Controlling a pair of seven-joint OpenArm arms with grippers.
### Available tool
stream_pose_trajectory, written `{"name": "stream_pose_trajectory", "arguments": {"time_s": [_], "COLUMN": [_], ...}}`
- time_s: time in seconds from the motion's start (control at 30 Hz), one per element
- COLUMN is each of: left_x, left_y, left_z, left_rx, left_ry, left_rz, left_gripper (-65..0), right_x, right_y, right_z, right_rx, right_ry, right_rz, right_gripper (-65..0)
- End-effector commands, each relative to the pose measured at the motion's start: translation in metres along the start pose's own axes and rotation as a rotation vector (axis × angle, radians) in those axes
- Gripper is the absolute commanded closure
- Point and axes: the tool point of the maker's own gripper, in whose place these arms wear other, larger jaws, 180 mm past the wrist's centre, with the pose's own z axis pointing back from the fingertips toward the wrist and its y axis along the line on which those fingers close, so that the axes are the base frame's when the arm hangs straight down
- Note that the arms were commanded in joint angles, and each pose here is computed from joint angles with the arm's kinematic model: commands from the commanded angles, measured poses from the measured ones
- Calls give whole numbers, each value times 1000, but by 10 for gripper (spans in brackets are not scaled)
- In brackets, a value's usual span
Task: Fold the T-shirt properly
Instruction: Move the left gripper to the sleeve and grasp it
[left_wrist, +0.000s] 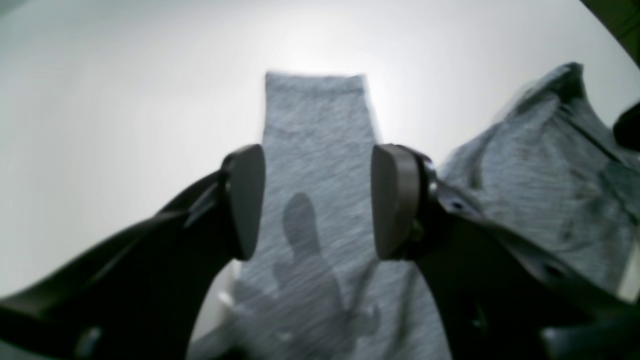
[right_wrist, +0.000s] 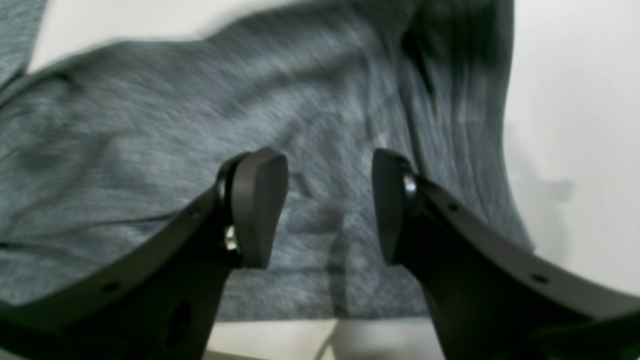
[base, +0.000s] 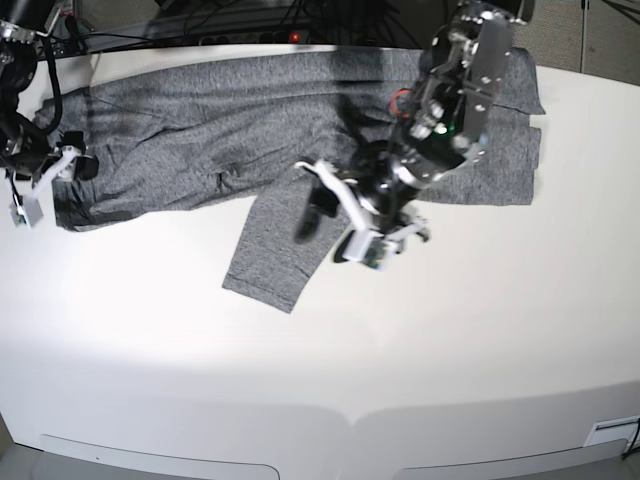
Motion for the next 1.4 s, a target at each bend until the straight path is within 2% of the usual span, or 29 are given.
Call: {"name": "stream_pose_trajectory", "arguments": {"time_s": [0.0,0.17,0.3,0.5,0.63,0.83,1.2,1.37], "left_x": [20,7,5,-2,0,-22,-32,-46], "left_y": [-7,-9,-4,27,39,47,5,26], "left_z": [-7,-46,-78,-107,-116,-118,-123,-123], "left_rx": [-22,-48,-52,24,36,50,-52,60], "left_ry": [-63,-2,26,89,99,162,177,221], "left_rz": [-9,6,26,28,42,55,-67,-124], "left_gripper": [-330,-330,-330,-330,-330,-330,-330,-330], "right_x": [7,-22,-22,-21,-19,-18,-19,-20], "right_y": [-10,-29,-30,-31,-31,-31,-31,-30], "right_z": [5,-3,-3,-3,-3,-3,-3,-3], "right_rx": [-11,-58,-66,-67,-66,-67,-67,-66], "right_ry": [-27,66,64,61,49,48,52,56], "right_rz": [-8,-56,-52,-52,-52,-52,-52,-52], "right_gripper": [-315,-315,-315,-315,-315,-315,-315,-315]}}
